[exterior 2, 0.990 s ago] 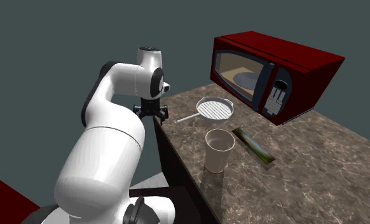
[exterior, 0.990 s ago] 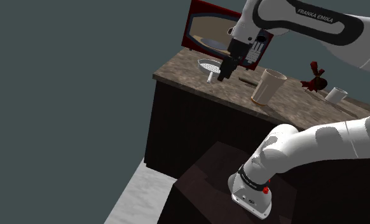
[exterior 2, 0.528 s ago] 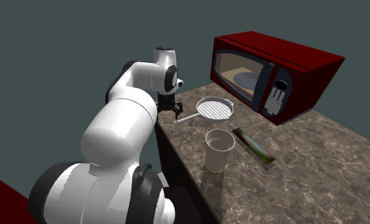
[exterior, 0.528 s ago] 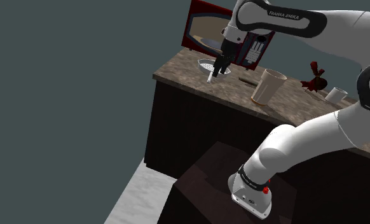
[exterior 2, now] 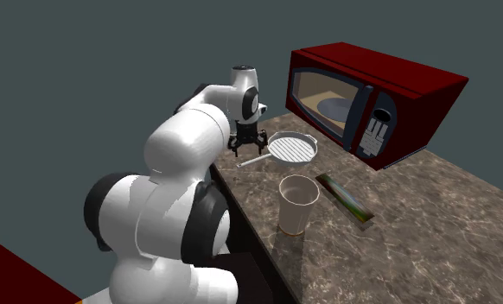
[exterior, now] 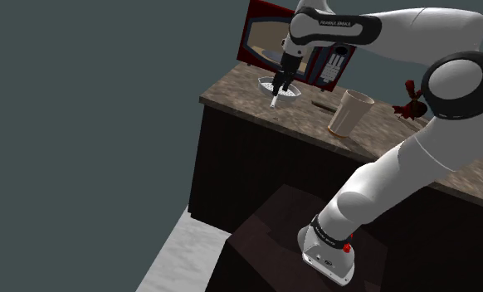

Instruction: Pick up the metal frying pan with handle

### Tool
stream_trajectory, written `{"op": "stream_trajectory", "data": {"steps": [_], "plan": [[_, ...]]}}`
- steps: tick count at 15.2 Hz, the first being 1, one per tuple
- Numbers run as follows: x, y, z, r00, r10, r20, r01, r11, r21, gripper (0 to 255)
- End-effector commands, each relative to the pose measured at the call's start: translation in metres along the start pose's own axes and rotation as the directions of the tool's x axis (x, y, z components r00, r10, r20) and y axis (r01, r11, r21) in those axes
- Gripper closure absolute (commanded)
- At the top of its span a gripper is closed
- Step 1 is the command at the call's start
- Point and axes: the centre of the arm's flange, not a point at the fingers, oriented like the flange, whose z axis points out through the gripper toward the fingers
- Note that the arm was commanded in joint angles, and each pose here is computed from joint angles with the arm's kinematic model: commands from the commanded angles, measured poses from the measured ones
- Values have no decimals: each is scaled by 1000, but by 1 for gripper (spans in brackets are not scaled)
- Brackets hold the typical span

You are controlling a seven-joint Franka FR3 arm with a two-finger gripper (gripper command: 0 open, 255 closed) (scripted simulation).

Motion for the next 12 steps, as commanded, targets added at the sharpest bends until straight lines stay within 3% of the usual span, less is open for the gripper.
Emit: {"op": "stream_trajectory", "data": {"steps": [1,8,12], "plan": [[15,17,5,1000,4,1,-4,1000,-22,0],[66,82,22,1000,20,5,-19,995,-93,0],[70,87,39,1000,21,5,-20,995,-99,0]]}}
